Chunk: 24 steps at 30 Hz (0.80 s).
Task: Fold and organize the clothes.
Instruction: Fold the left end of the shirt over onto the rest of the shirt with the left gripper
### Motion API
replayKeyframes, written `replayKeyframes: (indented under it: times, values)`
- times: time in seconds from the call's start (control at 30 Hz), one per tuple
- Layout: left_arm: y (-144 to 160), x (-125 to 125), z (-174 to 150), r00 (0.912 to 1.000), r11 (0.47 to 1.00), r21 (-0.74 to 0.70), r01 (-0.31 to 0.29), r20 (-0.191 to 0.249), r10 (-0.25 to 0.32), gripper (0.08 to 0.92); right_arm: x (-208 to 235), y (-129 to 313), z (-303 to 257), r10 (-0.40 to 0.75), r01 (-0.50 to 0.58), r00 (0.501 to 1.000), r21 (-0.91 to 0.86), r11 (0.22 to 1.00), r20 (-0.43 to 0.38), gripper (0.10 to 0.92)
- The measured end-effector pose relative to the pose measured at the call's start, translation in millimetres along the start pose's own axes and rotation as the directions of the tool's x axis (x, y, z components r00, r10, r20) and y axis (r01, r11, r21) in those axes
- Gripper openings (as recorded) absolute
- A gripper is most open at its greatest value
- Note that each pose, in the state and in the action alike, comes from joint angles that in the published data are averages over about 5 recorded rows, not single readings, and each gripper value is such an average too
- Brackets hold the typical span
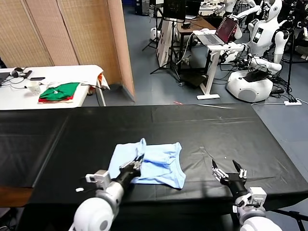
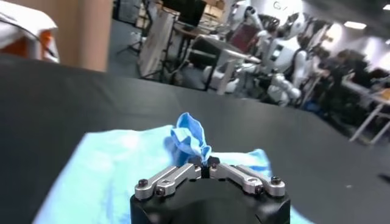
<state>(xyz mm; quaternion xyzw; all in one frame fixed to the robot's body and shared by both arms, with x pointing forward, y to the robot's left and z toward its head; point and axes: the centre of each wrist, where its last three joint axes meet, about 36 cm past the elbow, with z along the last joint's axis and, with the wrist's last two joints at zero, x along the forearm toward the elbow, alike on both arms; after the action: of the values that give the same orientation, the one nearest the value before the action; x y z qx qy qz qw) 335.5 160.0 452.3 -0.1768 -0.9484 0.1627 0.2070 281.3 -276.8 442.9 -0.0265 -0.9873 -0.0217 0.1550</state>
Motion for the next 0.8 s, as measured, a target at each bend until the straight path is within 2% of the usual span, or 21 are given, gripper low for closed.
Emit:
replayKeyframes:
  times: [0.17,0.43,0.8]
  values:
    - [-15,-16,0,0.9985,0.998,0.032,-0.054,0.008,0.054,0.175,0,0,1,0.008,-0.008,1.000,-0.003,1.000,0.000,0.907]
    - [-39,-29,7,0.9909,0.988,0.079,-0.134,-0.007,0.135,0.175,1,3,4,0.015,-0.015,1.000,-0.005,1.000,-0.007,0.907]
    - [-44,-49,17,0.9924,0.990,0.072,-0.122,-0.004,0.123,0.175,1,6,5,0.014,-0.014,1.000,-0.005,1.000,-0.009,0.907]
